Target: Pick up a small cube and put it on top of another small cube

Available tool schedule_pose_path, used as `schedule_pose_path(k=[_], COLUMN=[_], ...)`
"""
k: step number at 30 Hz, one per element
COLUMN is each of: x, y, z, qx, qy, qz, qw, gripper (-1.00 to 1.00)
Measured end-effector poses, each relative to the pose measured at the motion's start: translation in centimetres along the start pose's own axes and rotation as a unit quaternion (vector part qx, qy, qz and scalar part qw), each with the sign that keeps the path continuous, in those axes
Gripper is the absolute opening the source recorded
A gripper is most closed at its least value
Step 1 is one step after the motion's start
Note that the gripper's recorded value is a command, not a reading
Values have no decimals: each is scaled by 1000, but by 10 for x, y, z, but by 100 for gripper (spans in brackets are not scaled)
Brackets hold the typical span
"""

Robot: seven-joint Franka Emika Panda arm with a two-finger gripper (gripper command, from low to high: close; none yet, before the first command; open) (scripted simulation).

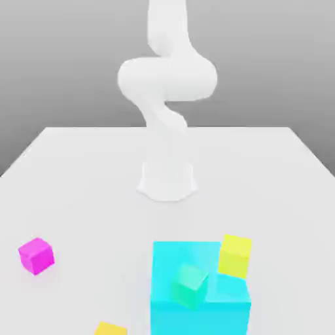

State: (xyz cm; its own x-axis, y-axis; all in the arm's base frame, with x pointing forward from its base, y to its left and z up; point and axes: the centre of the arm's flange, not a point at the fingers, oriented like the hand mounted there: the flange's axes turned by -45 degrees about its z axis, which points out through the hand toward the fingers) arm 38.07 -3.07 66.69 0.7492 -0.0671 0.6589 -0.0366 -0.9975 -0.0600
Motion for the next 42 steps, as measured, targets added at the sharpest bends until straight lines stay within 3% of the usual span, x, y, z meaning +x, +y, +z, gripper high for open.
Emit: schedule_pose_path(k=[6,12,24,32,33,42], x=[-35,-108,-324,-377,-382,-372], y=[78,153,280,291,291,292], z=[126,224,307,350,354,345], qx=[5,-14,-124,-136,-136,-136], qy=[-91,-172,-316,-326,-327,-326], qz=[71,143,270,274,275,274], qw=[993,974,901,894,894,894], gripper=[0,0,0,0,-100,-100])
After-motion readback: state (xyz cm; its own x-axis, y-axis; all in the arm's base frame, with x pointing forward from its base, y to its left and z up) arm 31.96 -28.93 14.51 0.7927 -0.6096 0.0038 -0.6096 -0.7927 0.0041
